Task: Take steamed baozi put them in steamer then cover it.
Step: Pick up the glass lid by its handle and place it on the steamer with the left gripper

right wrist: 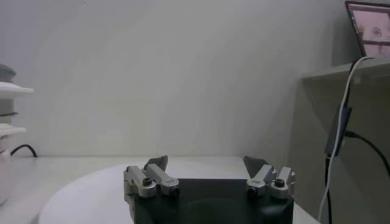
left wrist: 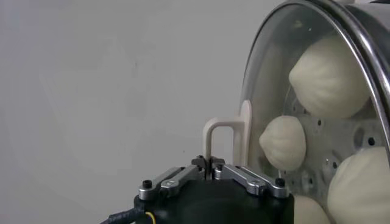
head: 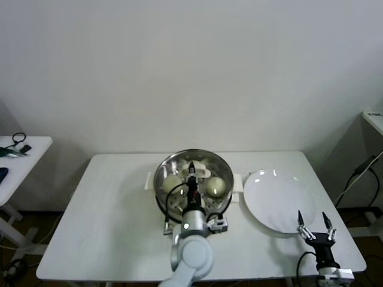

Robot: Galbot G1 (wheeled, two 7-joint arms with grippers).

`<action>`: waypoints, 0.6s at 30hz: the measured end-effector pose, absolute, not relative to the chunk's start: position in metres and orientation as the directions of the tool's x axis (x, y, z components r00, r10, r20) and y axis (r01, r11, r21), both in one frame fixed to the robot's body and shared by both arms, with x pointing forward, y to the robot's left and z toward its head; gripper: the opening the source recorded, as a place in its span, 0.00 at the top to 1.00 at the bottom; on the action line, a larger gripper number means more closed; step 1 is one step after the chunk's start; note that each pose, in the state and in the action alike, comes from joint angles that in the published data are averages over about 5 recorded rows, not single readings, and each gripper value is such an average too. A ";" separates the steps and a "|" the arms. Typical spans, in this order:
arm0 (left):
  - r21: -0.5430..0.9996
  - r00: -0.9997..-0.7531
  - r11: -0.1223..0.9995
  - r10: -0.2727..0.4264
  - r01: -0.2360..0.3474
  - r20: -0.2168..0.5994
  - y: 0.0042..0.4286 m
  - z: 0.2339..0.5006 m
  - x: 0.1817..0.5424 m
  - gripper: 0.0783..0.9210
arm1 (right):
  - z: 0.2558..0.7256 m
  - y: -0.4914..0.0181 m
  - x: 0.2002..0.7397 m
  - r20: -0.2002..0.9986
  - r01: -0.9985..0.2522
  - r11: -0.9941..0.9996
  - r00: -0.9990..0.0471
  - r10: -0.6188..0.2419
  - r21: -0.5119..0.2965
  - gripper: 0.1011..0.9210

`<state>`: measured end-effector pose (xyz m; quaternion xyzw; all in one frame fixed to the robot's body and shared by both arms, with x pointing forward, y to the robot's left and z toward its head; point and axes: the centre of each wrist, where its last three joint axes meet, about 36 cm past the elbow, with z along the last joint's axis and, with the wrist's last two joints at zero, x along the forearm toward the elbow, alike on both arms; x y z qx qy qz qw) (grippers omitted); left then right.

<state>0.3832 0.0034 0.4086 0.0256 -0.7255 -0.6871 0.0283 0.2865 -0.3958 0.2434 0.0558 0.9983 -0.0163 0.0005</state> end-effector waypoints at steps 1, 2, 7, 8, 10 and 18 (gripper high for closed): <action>0.999 -0.997 0.052 -0.076 0.000 0.004 0.004 0.408 0.383 0.93 | 0.244 -0.396 0.286 -0.004 0.111 0.993 -0.994 0.111 -0.034 0.12; 0.999 -0.997 0.049 -0.076 -0.002 0.002 0.004 0.408 0.384 0.93 | 0.244 -0.396 0.286 -0.005 0.111 0.993 -0.994 0.111 -0.035 0.12; 0.999 -0.998 0.041 -0.070 -0.003 0.000 0.004 0.406 0.382 0.93 | 0.244 -0.395 0.285 -0.008 0.107 0.994 -0.994 0.107 -0.038 0.12; 0.999 -0.998 0.040 -0.068 -0.002 0.000 0.004 0.405 0.382 0.93 | 0.244 -0.395 0.284 -0.008 0.106 0.994 -0.994 0.105 -0.039 0.12; 0.999 -0.998 0.041 -0.064 0.000 0.002 0.004 0.405 0.380 0.93 | 0.245 -0.394 0.284 -0.010 0.103 0.994 -0.995 0.103 -0.039 0.12; 0.998 -0.999 0.068 -0.043 0.009 0.012 0.002 0.411 0.374 0.84 | 0.247 -0.393 0.283 -0.012 0.093 0.995 -0.996 0.092 -0.039 0.12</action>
